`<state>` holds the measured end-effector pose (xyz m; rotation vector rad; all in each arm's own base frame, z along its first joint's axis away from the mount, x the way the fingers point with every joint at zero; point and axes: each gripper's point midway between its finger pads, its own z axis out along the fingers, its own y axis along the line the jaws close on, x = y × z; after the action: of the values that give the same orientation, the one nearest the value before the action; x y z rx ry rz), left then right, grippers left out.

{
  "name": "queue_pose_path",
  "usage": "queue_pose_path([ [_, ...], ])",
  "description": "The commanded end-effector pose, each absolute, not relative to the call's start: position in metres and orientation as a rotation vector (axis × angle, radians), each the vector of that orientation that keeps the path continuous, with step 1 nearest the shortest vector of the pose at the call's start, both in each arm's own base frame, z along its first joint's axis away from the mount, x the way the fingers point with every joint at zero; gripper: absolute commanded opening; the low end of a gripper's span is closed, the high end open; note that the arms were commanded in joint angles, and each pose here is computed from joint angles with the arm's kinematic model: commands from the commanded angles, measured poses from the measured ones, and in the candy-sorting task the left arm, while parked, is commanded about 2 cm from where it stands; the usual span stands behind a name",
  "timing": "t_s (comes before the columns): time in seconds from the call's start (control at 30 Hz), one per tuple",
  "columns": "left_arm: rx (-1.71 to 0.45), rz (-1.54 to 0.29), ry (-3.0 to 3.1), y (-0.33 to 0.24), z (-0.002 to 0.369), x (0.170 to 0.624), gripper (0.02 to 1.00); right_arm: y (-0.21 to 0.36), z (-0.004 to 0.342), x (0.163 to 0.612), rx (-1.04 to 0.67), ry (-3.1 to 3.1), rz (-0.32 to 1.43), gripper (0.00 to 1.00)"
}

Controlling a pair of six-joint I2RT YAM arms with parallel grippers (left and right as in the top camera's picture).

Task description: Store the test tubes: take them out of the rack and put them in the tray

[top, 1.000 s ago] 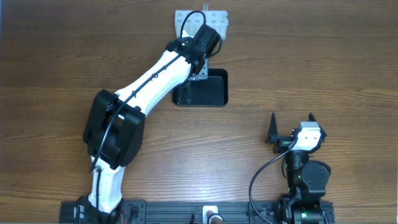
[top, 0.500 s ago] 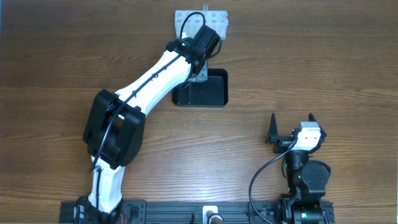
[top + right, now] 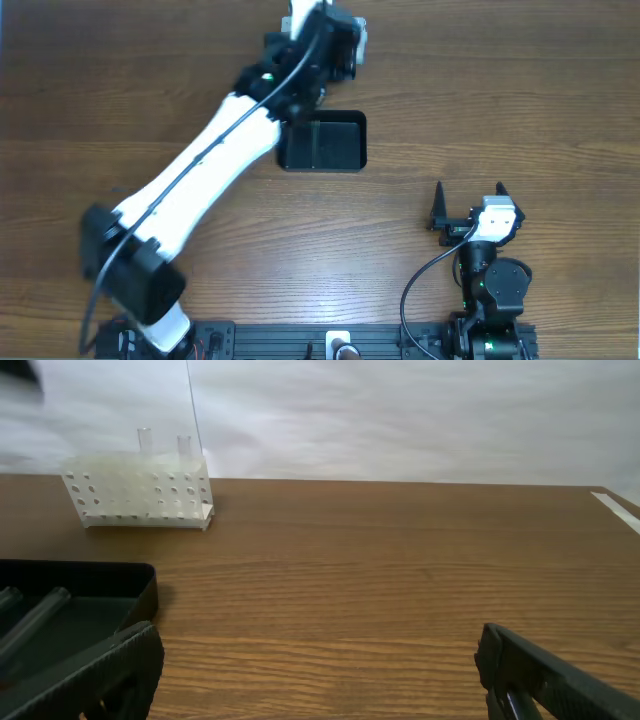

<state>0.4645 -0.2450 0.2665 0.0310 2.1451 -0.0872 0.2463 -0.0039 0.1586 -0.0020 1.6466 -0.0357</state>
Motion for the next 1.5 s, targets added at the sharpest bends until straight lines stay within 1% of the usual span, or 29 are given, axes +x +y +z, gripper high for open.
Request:
queue_pose_path([
  [0.03,0.165,-0.024,1.983,-0.225,0.329,0.466,0.993,-0.005,0.157,0.246,0.002,1.643,-0.041,0.993],
  [0.13,0.197,-0.069,1.898,-0.212,0.357,0.465,0.998,-0.005,0.157,0.246,0.002,1.643,-0.041,0.993],
  [0.23,0.181,-0.139,1.835,-0.188,0.374,0.462,1.000,-0.005,0.157,0.246,0.002,1.643,-0.041,0.991],
  [0.33,0.164,-0.190,1.782,-0.159,0.380,0.453,1.000,-0.005,0.157,0.246,0.002,1.643,-0.041,0.991],
  [0.47,0.115,-0.182,1.738,-0.118,0.374,0.430,1.000,-0.005,0.157,0.246,0.002,1.643,-0.041,0.991],
  [0.63,0.048,-0.134,1.708,-0.073,0.349,0.389,1.000,-0.005,0.157,0.246,0.002,1.643,-0.041,0.993],
  [0.77,0.017,-0.120,1.665,-0.051,0.327,0.352,1.000,-0.005,0.157,0.246,0.002,1.643,-0.041,0.991],
  [0.93,0.020,-0.141,1.583,-0.038,0.301,0.309,1.000,-0.005,0.157,0.246,0.002,1.643,-0.041,0.991],
  [1.1,0.044,-0.172,1.506,-0.035,0.266,0.275,1.000,-0.005,0.157,0.246,0.002,1.643,-0.041,0.993],
  [1.27,0.055,-0.191,1.463,-0.035,0.235,0.256,1.000,-0.005,0.157,0.246,0.002,1.643,-0.041,0.991],
  [1.5,0.073,-0.208,1.456,-0.038,0.204,0.245,1.000,-0.005,0.157,0.246,0.002,1.643,-0.041,0.991],
])
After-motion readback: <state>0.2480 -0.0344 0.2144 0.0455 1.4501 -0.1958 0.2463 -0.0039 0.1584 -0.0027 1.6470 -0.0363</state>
